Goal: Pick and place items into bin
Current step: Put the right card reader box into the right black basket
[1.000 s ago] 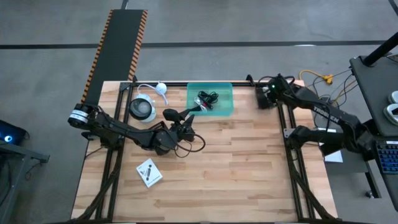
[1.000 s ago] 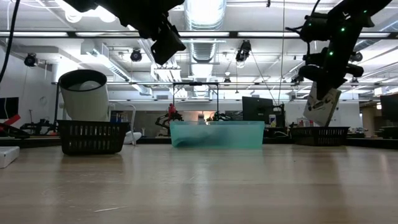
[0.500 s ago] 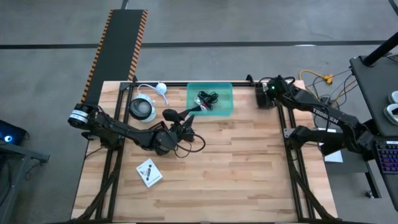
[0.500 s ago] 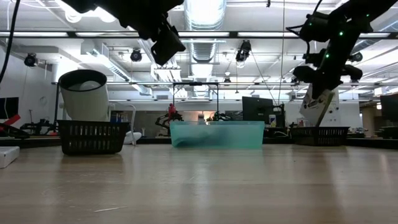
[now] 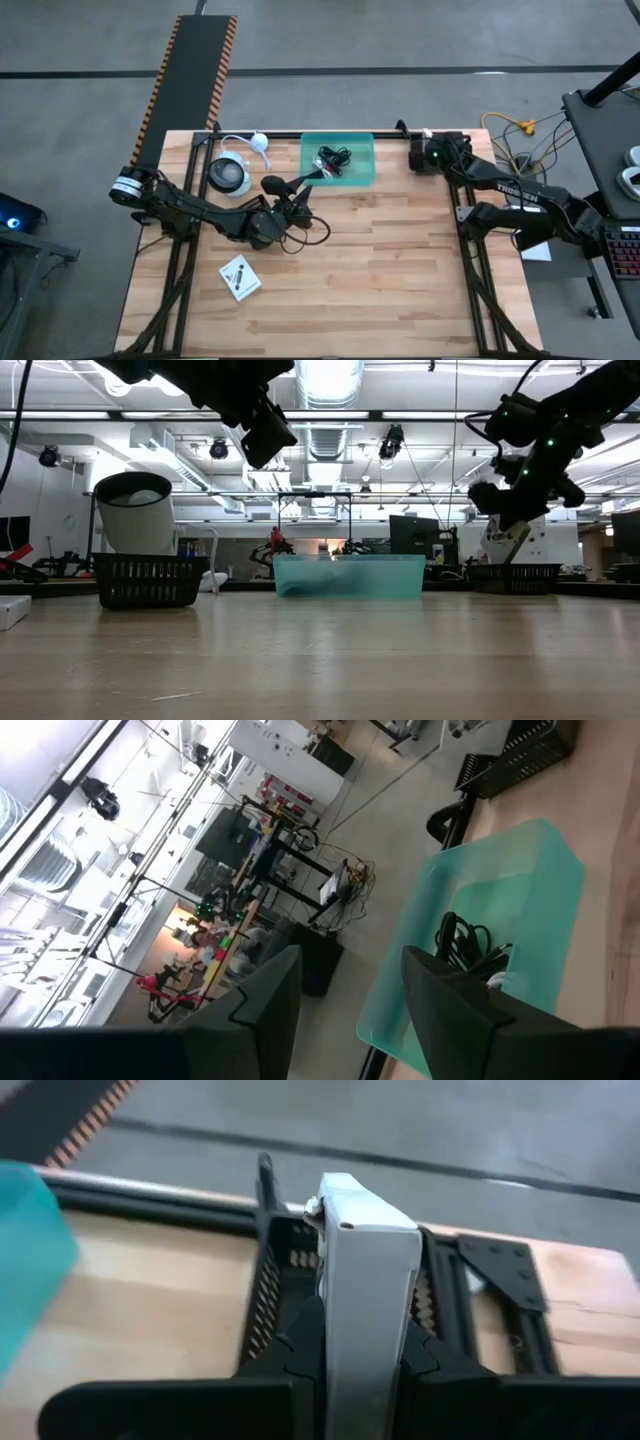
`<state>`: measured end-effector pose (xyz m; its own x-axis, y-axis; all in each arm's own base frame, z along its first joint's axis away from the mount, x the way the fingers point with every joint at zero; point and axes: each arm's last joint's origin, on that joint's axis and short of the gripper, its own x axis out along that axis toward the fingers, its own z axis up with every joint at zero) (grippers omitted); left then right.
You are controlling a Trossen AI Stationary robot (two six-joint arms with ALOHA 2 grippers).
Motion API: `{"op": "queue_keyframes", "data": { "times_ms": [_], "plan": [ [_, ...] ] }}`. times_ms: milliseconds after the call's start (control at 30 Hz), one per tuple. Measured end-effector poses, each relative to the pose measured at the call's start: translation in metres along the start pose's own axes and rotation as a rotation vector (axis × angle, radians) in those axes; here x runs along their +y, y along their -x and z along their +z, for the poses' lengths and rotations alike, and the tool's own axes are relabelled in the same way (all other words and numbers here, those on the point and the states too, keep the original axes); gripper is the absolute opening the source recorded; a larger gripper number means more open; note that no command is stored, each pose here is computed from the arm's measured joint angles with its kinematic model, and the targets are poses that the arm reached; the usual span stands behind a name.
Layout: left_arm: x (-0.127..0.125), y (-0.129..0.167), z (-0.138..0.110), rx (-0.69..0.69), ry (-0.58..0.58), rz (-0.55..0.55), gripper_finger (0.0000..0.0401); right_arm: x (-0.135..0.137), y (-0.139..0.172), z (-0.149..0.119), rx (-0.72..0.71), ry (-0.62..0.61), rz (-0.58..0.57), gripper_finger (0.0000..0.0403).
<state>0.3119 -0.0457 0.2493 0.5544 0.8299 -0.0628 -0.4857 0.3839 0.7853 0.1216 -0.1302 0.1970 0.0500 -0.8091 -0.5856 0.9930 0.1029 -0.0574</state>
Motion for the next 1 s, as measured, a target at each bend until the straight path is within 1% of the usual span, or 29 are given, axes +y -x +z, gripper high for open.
{"op": "queue_keyframes", "data": {
  "times_ms": [133,367,567,700,900,1000],
  "plan": [
    [0.0,0.0,0.0,0.0,0.0,0.0,0.0157,0.005,-0.004,-0.006,-0.075,-0.025,0.043,0.0035],
    [0.0,0.0,0.0,0.0,0.0,0.0,0.0157,0.006,-0.01,-0.023,-0.224,-0.017,0.03,0.0035],
    [0.0,0.0,0.0,0.0,-0.001,0.0,0.0157,0.001,-0.014,-0.044,-0.337,-0.069,0.059,0.0035],
    [0.0,0.0,0.0,0.0,-0.001,0.0,0.0157,-0.006,-0.016,-0.055,-0.375,-0.101,0.018,0.0035],
    [0.0,0.0,0.0,0.0,-0.001,0.0,0.0157,-0.01,-0.018,-0.064,-0.38,-0.101,-0.021,0.0035],
    [0.0,0.0,0.0,0.0,-0.001,0.0,0.0157,-0.013,-0.018,-0.068,-0.382,-0.083,-0.071,0.0035]
  ]
}}
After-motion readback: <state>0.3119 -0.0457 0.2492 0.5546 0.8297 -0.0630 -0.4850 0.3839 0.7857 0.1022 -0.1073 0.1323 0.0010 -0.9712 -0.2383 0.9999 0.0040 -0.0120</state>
